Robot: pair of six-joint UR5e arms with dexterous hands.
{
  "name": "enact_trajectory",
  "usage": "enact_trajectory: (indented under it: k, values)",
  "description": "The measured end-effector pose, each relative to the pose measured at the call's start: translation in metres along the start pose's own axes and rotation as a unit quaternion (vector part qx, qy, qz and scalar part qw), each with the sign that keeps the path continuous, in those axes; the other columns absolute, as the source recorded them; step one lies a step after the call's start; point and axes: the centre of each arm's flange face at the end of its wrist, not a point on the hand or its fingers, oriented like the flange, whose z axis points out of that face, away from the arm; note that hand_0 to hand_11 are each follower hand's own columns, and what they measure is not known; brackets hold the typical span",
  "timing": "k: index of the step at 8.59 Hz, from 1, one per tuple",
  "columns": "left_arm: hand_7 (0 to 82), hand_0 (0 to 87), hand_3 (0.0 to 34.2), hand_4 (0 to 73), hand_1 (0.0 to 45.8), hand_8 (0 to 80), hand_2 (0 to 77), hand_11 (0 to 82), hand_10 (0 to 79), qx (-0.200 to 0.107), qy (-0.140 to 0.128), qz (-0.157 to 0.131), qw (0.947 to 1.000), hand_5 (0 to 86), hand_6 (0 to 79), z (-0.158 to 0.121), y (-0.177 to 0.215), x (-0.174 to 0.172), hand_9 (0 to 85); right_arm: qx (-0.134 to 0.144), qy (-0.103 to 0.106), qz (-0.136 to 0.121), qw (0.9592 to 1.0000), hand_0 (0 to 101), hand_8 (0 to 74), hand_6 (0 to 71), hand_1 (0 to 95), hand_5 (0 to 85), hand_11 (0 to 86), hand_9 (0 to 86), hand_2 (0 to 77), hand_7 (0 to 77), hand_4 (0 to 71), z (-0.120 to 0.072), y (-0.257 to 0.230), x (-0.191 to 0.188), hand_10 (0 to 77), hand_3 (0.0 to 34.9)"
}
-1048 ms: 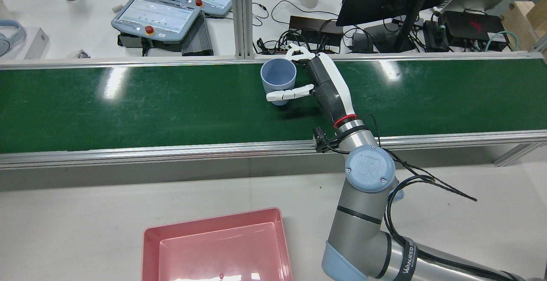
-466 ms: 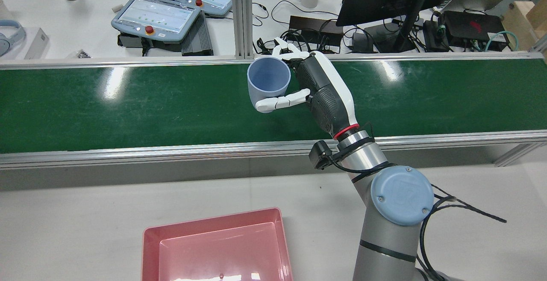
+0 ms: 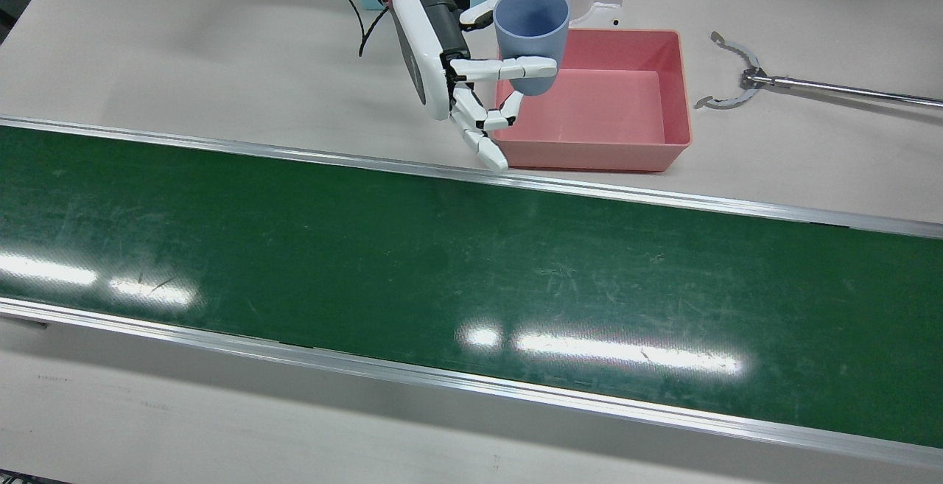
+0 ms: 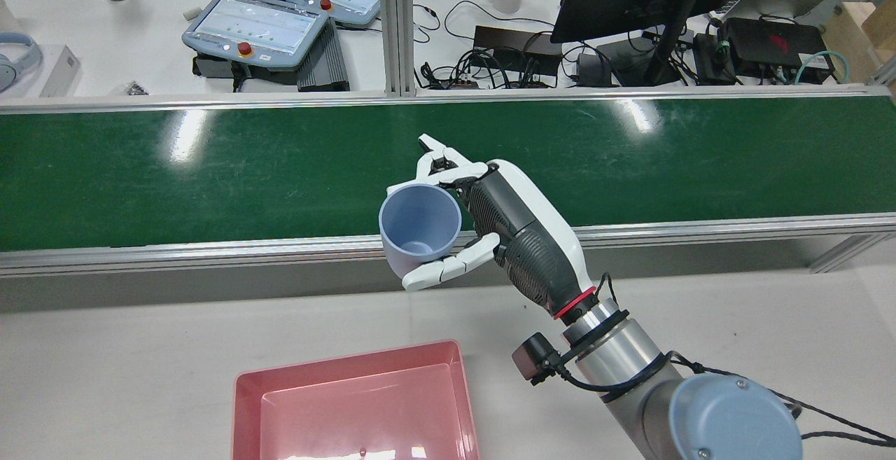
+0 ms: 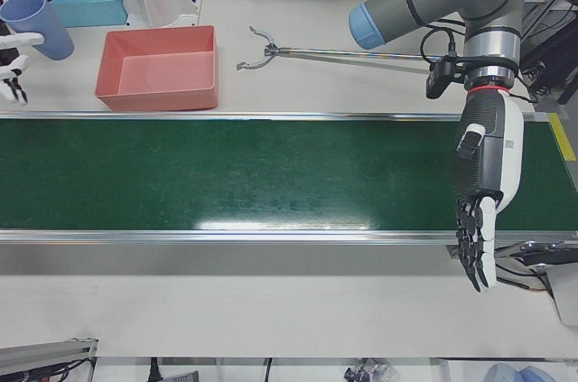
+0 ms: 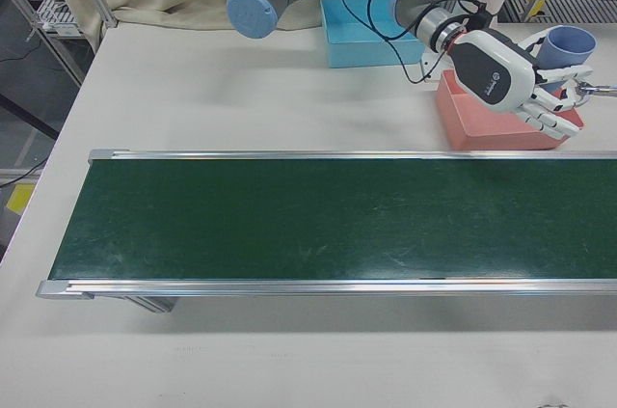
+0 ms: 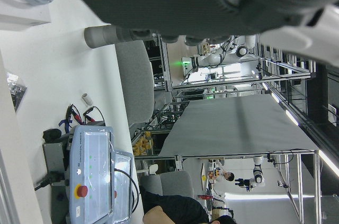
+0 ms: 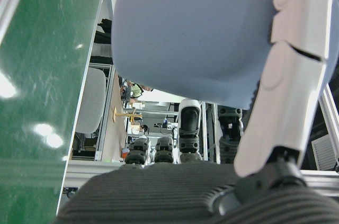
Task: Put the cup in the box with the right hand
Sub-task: 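Lift the cup off the conveyor and carry it over the pink tray, then lower the cup into the pink tray and open the right hand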
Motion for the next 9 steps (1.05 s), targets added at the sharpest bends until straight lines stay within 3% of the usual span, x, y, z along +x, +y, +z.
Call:
enact_trajectory:
  k: [4, 6, 7, 9]
  values:
    - [0.0, 0.0, 0.0, 0.0, 0.5, 0.0, 0.5, 0.0, 0.0, 0.000, 0.000, 0.000, 1.0000, 0.0, 0.0, 0.000, 0.000, 0.000, 0.5, 0.014, 0.077, -0.032, 0.9964, 57, 2.2, 14.7, 10.4, 6.5, 11.4, 12.0, 11.4, 62.2, 46.9, -0.061, -0.014, 0.046, 5.5, 0.0]
    - [0.0, 0.0, 0.0, 0.0, 0.5, 0.0, 0.5, 0.0, 0.0, 0.000, 0.000, 0.000, 1.0000, 0.0, 0.0, 0.000, 0.000, 0.000, 0.5, 0.027, 0.101, -0.053, 0.9931, 55, 2.2, 13.1, 9.8, 6.5, 11.4, 10.4, 11.4, 57.8, 46.9, -0.075, -0.033, 0.066, 5.5, 0.0]
    - [0.0, 0.0, 0.0, 0.0, 0.5, 0.0, 0.5, 0.0, 0.0, 0.000, 0.000, 0.000, 1.0000, 0.0, 0.0, 0.000, 0.000, 0.000, 0.5, 0.029, 0.108, -0.057, 0.9921, 52, 2.2, 13.1, 10.4, 9.8, 10.9, 9.3, 13.1, 53.5, 40.4, -0.078, -0.036, 0.073, 5.5, 0.0]
    - [0.0, 0.0, 0.0, 0.0, 0.5, 0.0, 0.5, 0.0, 0.0, 0.000, 0.000, 0.000, 1.0000, 0.0, 0.0, 0.000, 0.000, 0.001, 0.5, 0.028, 0.117, -0.057, 0.9911, 51, 2.2, 11.4, 10.4, 7.6, 10.4, 8.7, 19.6, 48.0, 39.3, -0.081, -0.037, 0.080, 5.5, 0.0]
